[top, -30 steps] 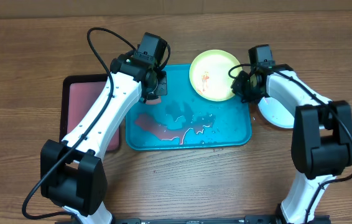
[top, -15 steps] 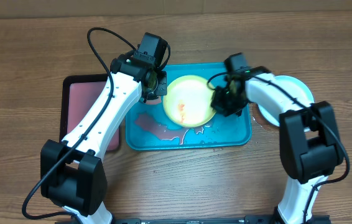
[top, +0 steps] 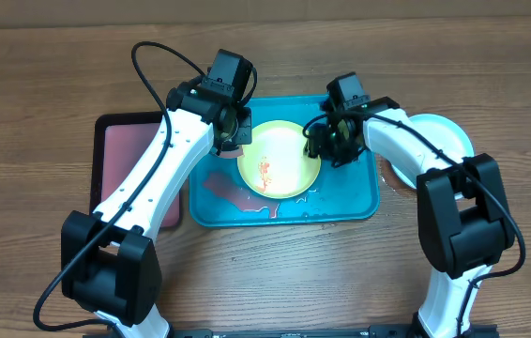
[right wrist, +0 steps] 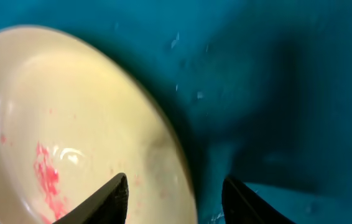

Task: Clean dirty plates on tray and stack at the side
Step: 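Pull the yellow plate to the tray center with the right gripper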

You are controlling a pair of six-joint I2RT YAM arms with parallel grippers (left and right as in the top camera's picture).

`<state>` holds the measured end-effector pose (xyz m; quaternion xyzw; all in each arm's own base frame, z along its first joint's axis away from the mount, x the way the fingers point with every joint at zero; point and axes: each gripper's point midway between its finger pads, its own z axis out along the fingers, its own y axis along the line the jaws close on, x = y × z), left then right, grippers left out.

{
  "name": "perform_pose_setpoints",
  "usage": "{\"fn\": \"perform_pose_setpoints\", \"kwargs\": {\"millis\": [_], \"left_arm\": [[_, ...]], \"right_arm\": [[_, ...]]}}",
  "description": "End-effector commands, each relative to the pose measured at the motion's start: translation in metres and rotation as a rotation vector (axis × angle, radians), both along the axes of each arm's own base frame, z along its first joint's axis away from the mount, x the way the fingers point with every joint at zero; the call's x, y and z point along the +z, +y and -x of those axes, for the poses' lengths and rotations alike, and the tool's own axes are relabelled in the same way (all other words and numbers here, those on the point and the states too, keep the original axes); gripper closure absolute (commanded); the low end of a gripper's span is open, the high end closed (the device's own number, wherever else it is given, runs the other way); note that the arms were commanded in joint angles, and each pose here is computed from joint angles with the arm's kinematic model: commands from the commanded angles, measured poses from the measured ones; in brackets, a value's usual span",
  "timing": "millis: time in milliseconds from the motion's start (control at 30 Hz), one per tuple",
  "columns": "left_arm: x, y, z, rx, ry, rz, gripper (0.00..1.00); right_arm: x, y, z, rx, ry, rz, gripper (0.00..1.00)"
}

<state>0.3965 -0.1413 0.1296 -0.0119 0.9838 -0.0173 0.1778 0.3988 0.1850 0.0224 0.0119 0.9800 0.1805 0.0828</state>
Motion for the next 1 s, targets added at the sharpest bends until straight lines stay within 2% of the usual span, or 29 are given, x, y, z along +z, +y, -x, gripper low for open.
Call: {"fn": "perform_pose_setpoints", "kwargs": {"millis": [0,67,200,400,600,667,700,733,967], "left_arm": [[0.000,-0.002,0.002,0.010,0.004,0.013,0.96],[0.000,-0.002,0.002,0.010,0.004,0.013,0.96],[0.000,-0.002,0.002,0.010,0.004,0.013,0.96],[0.000,-0.002,0.002,0.010,0.004,0.013,0.96],[0.000,-0.003,0.000,0.010,-0.004,0.017,0.96],[0.000,-0.003,0.000,0.010,-0.006,0.017,0.96],[0.000,-0.003,0.000,0.010,-0.006,0.017,0.96],[0.000,-0.003,0.000,0.010,-0.006,0.017,0.96],[-0.017,-0.001,0.007,0.009,0.023,0.005,0.96]], "right_arm": [[0.011,0.001,-0.021,0.046,-0.106,0.027,0.53],[0.007,0.002,-0.021,0.048,-0.103,0.028,0.59],[-0.007,0.002,-0.016,0.046,-0.059,0.030,0.63],[-0.012,-0.003,-0.001,-0.053,0.042,0.035,0.76],[-0.015,0.004,0.011,-0.051,0.076,0.044,0.78],[-0.015,0.007,0.011,-0.061,0.079,0.044,0.85],[-0.015,0.007,0.012,-0.082,0.086,0.045,0.94],[-0.015,0.007,0.012,-0.099,0.091,0.044,0.96],[-0.016,0.020,0.021,-0.132,0.121,0.040,0.96]]}}
